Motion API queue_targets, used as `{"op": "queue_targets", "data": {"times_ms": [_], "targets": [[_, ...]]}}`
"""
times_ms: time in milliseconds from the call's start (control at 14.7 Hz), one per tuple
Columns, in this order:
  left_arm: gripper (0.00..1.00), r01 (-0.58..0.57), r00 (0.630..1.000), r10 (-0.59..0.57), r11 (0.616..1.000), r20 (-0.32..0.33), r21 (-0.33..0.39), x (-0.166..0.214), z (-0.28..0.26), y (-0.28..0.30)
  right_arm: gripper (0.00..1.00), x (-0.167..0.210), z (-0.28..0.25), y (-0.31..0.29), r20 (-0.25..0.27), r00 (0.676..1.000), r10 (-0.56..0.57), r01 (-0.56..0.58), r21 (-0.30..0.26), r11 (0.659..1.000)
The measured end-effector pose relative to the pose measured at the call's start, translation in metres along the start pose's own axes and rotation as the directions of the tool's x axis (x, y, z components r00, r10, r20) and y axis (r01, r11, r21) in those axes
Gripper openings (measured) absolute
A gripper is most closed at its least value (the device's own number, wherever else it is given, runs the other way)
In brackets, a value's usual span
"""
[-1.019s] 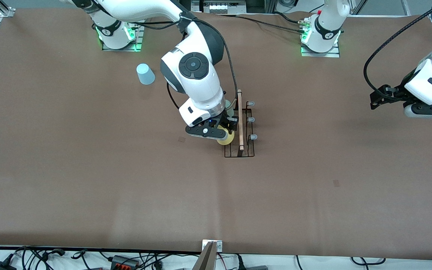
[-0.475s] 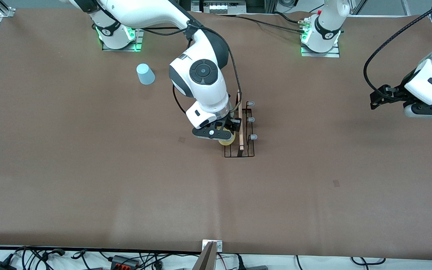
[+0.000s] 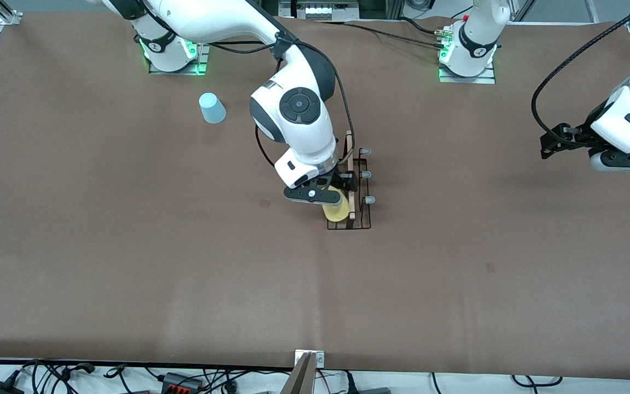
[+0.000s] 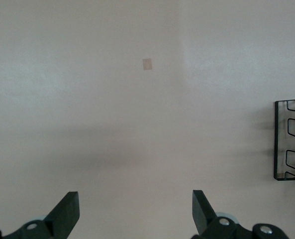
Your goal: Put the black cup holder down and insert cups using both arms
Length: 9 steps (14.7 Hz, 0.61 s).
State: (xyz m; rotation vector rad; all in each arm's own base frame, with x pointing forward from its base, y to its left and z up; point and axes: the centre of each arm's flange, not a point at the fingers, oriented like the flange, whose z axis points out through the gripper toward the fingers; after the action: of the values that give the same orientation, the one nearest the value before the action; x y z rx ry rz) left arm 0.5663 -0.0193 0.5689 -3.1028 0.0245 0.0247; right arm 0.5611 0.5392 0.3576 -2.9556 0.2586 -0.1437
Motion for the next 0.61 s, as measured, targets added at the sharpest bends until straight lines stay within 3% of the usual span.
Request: {"op": "queue_targets", "data": {"times_ms": [340,611], "targets": [[1.0,0.0,1.0,0.0,1.0,0.0,0.0,0.0,0.0,0.0,1.0,0.039,-0.054,0.038,-0.039,0.999,0.021,-0.021,0.002,1.0],[1.0,-0.003,1.0,0.003,1.0,-0.006,0.0,0.0,-0.003,0.002,1.0,0.082,-0.141,0.139,0.0,0.999,-0.036,0.036,-0.077,0.996]]}}
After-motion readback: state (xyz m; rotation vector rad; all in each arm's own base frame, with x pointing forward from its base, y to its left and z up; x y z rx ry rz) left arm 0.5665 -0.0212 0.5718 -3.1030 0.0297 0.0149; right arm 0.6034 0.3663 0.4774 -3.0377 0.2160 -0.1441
